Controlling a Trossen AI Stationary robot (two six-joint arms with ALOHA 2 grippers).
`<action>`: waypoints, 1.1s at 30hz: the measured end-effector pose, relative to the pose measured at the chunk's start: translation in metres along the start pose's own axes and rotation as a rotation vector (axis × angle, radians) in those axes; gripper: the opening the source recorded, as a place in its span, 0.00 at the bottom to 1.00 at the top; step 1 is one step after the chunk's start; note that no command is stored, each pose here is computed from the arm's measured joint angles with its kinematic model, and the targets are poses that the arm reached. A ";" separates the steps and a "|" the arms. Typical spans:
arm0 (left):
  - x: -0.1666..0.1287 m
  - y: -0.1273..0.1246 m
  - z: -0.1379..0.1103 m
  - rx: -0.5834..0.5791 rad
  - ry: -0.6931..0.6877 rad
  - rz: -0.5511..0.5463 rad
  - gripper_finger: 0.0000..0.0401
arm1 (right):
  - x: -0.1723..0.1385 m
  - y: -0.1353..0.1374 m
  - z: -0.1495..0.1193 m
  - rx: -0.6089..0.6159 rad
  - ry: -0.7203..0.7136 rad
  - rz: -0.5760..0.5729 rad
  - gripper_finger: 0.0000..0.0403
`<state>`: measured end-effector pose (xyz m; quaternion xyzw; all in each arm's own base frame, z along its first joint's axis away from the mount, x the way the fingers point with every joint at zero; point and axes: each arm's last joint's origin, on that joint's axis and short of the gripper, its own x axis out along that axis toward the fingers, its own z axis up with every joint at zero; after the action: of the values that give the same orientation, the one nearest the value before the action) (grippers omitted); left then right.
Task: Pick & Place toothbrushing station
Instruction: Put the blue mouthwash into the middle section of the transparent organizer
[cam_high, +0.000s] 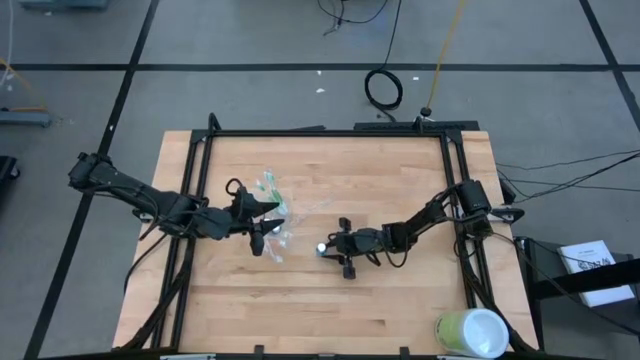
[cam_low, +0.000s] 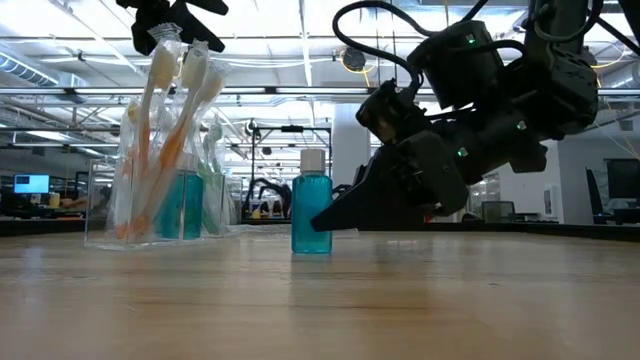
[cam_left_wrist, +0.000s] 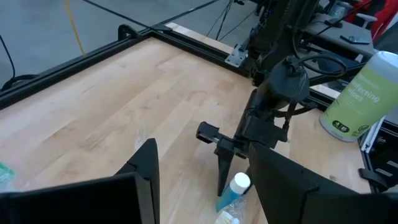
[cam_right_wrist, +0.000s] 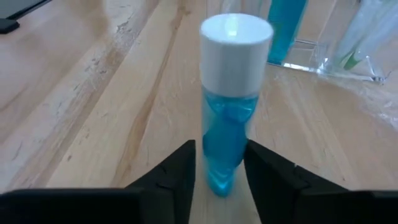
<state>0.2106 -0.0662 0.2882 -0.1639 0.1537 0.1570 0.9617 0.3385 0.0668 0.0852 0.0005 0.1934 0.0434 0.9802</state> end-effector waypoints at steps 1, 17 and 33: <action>0.000 0.000 0.000 0.000 0.000 0.000 0.42 | 0.000 0.000 0.000 -0.002 0.000 0.000 0.30; 0.002 -0.008 0.003 -0.029 0.005 -0.138 0.42 | -0.002 0.000 0.007 -0.044 -0.038 0.001 0.21; 0.061 -0.026 -0.022 0.240 0.148 -0.223 0.42 | -0.030 0.000 0.056 -0.061 -0.124 -0.006 0.21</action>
<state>0.2693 -0.0824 0.2547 -0.0751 0.2225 0.0172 0.9719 0.3325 0.0651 0.1482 -0.0273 0.1307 0.0464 0.9900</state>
